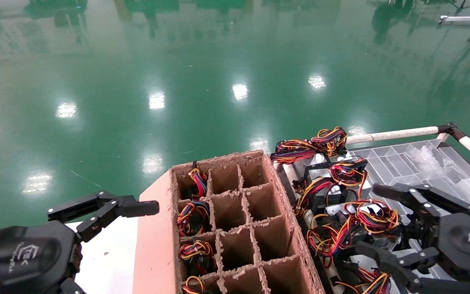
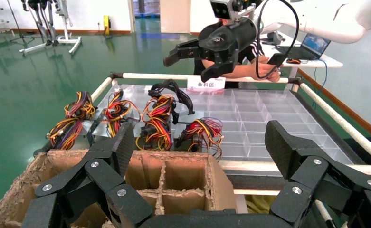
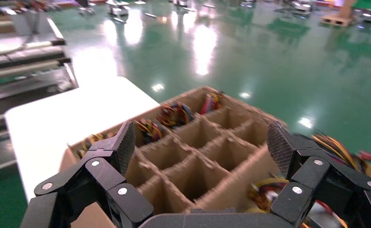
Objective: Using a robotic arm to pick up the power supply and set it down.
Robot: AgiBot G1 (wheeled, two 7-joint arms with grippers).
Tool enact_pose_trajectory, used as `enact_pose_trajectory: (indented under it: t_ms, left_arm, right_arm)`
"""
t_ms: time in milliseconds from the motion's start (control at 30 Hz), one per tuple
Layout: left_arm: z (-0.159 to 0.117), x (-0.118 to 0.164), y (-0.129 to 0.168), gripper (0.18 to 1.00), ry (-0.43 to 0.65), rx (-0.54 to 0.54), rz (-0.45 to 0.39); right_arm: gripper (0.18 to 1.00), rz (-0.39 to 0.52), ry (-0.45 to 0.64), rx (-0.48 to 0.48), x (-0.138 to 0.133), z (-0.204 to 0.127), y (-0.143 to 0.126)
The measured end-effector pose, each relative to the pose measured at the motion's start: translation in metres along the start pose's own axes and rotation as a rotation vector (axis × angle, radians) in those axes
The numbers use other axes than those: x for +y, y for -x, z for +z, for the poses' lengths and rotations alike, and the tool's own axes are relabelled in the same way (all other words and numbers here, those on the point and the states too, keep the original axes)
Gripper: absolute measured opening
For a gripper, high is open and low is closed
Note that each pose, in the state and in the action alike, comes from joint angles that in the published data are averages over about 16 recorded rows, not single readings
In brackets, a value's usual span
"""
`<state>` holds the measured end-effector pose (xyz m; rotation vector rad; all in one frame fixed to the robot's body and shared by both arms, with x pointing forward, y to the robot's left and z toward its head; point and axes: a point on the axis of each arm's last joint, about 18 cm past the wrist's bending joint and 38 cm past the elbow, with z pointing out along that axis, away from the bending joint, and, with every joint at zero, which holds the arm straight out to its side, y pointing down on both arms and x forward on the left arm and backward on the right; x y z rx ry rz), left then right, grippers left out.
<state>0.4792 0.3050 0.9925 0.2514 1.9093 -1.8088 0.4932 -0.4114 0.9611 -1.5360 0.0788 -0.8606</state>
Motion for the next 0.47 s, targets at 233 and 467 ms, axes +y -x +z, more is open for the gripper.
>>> enact_pose_trajectory:
  t_ms: [233, 467]
  left_arm:
    - [0.0, 0.0, 0.0, 1.001, 0.0, 0.0, 0.0]
    - [0.0, 0.0, 0.0, 1.001, 0.0, 0.0, 0.0]
  right_arm:
    - [1.0, 0.003, -0.029, -0.088, -0.013, 0.023, 0.011]
    - [1.0, 0.004, -0.041, -0.133, -0.02, 0.034, 0.017]
